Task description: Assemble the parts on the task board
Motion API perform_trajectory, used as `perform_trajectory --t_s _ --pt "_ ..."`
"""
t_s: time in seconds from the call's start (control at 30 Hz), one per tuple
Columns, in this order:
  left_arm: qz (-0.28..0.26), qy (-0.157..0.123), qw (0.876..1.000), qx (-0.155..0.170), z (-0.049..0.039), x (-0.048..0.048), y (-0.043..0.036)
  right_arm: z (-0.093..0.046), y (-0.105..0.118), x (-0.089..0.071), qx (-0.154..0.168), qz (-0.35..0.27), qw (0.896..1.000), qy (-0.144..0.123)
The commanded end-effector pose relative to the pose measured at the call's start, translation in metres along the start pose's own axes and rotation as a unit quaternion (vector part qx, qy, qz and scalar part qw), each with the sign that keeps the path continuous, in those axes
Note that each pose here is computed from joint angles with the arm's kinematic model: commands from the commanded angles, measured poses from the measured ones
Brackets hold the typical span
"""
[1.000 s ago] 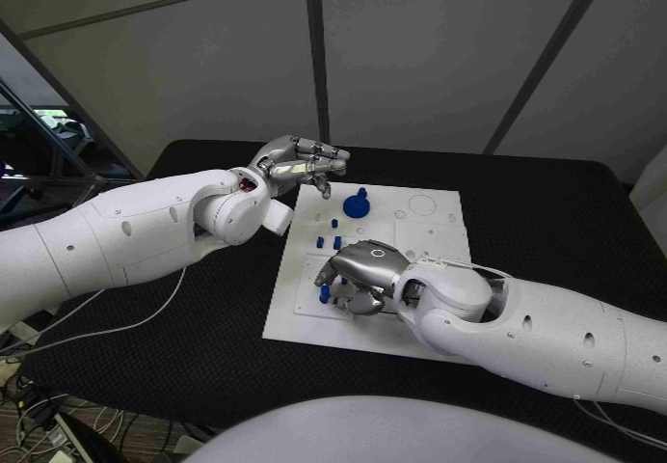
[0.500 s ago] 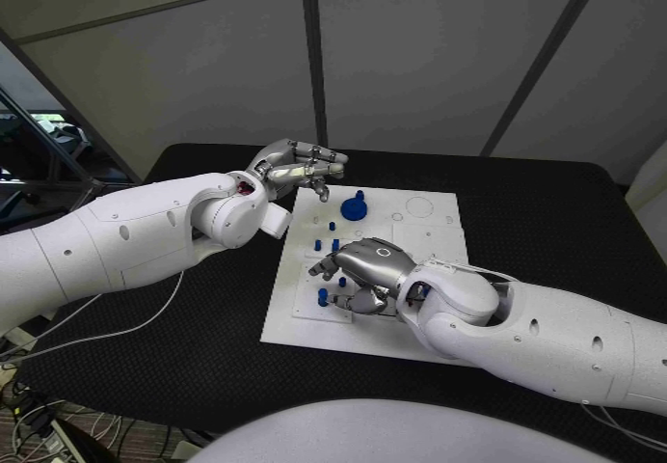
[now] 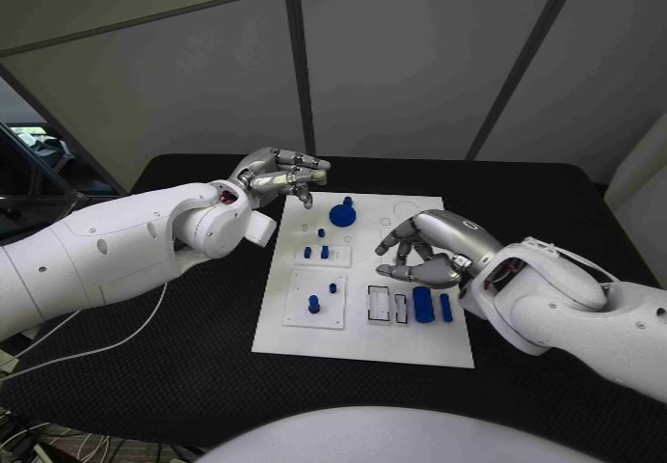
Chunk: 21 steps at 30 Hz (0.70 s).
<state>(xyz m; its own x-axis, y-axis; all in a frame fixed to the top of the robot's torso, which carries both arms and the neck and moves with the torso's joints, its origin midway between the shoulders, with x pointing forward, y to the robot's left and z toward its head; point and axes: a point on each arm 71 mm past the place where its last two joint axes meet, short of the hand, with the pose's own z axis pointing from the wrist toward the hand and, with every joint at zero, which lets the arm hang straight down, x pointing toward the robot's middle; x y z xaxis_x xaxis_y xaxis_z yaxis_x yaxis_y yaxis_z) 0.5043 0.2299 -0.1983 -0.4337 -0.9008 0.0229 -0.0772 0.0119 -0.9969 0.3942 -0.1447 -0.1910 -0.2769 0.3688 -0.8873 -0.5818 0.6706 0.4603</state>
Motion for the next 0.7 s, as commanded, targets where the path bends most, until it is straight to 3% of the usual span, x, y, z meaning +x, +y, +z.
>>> perform_trajectory --t_s 0.03,0.37,0.53,0.7 --pt "-0.002 0.001 1.000 0.003 -0.0004 0.0001 -0.0016 -0.016 -0.021 -0.004 0.100 0.059 0.992 0.043" --pt "-0.001 -0.001 1.000 0.003 -0.0021 -0.0006 -0.0021 -0.050 -0.049 -0.015 0.204 0.016 0.978 0.049" --pt "-0.001 -0.001 1.000 0.003 -0.0022 -0.0004 -0.0022 -0.057 -0.055 -0.009 0.243 -0.005 0.968 0.063" --pt "-0.001 -0.001 1.000 0.004 -0.0019 0.0002 -0.0022 -0.058 -0.057 0.002 0.262 -0.010 0.962 0.076"
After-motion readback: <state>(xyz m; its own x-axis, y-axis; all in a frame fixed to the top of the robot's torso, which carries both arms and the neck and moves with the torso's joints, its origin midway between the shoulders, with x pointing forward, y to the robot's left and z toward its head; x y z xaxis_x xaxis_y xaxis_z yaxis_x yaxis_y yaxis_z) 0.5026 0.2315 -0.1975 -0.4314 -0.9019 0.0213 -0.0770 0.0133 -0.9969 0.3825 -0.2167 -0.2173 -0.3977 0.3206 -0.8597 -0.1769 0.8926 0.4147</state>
